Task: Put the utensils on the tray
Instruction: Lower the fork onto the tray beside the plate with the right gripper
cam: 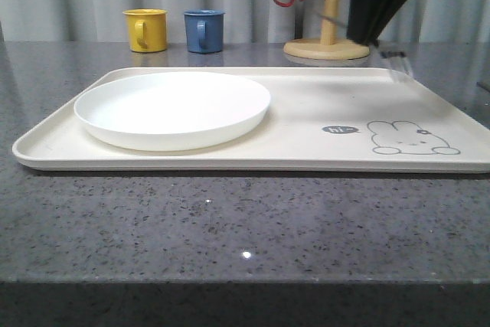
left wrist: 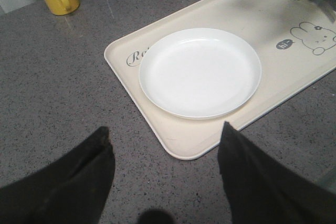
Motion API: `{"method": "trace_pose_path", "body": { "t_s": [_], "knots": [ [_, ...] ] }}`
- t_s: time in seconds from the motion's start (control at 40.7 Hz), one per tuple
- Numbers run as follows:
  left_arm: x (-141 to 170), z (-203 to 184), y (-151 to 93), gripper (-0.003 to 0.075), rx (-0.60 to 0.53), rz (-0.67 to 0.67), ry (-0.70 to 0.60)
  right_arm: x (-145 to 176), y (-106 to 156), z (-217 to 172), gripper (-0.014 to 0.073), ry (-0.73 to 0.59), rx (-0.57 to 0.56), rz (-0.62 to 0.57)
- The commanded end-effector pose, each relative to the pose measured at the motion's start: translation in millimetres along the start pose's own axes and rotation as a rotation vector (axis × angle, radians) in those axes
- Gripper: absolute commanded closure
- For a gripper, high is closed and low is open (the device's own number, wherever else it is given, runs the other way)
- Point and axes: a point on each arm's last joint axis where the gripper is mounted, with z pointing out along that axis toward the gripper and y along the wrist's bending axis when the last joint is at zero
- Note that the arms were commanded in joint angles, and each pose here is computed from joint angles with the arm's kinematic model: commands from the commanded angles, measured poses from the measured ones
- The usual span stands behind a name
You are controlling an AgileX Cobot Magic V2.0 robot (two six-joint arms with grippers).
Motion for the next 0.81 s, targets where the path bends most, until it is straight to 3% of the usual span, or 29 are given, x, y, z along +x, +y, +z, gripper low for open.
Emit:
{"method": "trace_pose_path", "body": {
  "t_s": [0.0, 0.295, 0.442, 0.688, 0.786],
  "knots": [
    [-12.4, -4.9, 2.1, 0.03, -0.017, -0.015, -0.094, 1.8, 10.6, -3.2, 0.0647, 0.033, 0.037, 0.083],
    [-12.4, -4.9, 2.1, 0.03, -0.017, -0.015, -0.094, -5.0, 21.4, 38.2, 0.0647, 0.093, 0.035, 0.266],
    [-12.4, -4.9, 2.1, 0.03, -0.017, -0.015, -0.094, -5.5, 24.2, 39.1, 0.0642, 0.088, 0.018, 0.281],
    [-12.4, -4.9, 2.1, 0.03, -0.017, -0.015, -0.094, -5.3, 24.6, 39.1, 0.0452, 0.09, 0.014, 0.283],
    [-12.4, -4.9, 2.1, 0.03, -0.017, -0.015, -0.094, -5.6, 24.5, 38.2, 0.0438, 0.084, 0.013, 0.282]
  ]
}}
